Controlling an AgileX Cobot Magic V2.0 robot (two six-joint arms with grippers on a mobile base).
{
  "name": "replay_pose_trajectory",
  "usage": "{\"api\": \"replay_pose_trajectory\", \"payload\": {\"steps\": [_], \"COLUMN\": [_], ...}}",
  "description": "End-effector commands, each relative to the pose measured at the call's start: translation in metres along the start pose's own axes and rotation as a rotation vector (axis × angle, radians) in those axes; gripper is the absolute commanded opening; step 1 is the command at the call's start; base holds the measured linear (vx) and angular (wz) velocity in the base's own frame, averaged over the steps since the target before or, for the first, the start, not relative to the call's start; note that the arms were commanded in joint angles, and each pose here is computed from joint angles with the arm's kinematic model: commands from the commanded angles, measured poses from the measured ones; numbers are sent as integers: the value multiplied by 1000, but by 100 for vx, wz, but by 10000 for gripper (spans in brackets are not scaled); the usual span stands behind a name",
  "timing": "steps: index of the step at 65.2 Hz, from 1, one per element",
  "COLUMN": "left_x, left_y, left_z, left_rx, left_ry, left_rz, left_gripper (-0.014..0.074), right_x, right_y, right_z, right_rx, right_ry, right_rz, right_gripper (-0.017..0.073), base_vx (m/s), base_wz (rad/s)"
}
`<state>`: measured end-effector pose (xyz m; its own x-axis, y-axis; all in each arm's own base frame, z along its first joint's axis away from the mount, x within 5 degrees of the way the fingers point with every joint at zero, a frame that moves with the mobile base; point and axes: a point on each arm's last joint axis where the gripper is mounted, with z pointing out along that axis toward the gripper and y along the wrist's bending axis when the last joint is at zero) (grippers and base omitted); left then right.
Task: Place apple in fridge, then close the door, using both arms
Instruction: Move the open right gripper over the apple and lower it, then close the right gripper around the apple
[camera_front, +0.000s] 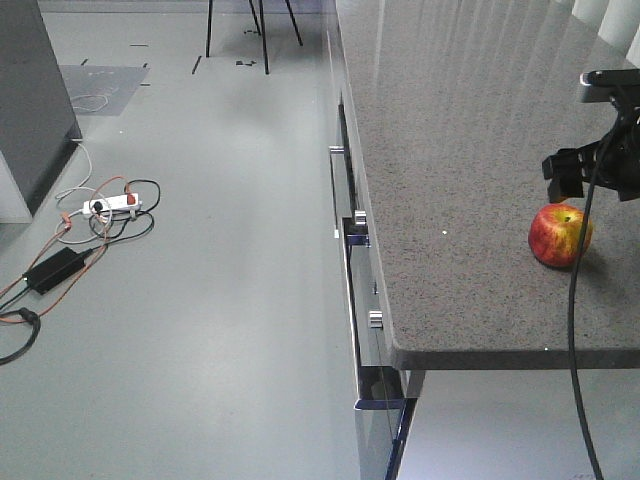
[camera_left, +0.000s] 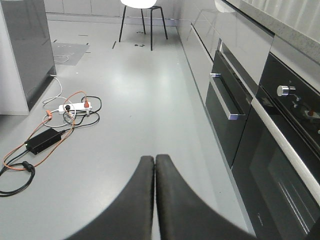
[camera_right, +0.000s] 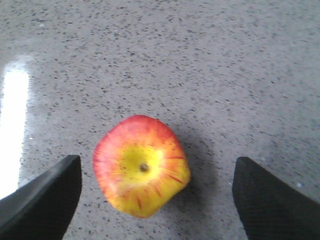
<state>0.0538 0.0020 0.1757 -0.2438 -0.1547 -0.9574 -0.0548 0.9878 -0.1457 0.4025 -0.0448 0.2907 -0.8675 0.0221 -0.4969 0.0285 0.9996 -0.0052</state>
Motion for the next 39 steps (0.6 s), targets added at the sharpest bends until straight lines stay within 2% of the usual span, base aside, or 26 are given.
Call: {"api": "replay_pose_trajectory", "payload": {"steps": [1, 20, 26, 39], "left_x": [-1, -1, -1, -1], "left_y": [-1, -1, -1, -1], "left_z": [1, 1, 1, 1], "left_rx": [19, 19, 19, 19], "left_ry": [-65, -65, -65, -65], "left_rz": [-9, -9, -9, -9], "left_gripper": [-5, -5, -5, -5], "right_x": [-14, -12, -11, -10], "right_y": [-1, -1, 0, 1], "right_z": [-24, -7, -3, 1], "right_rx": [-1, -9, -15, -25], "right_ry": [-126, -82, -69, -60], "right_rz": [-12, -11, -34, -37], "right_gripper": [586, 586, 586, 586], "base_vx": [0, 0, 0, 0], "base_wz": [0, 0, 0, 0]}}
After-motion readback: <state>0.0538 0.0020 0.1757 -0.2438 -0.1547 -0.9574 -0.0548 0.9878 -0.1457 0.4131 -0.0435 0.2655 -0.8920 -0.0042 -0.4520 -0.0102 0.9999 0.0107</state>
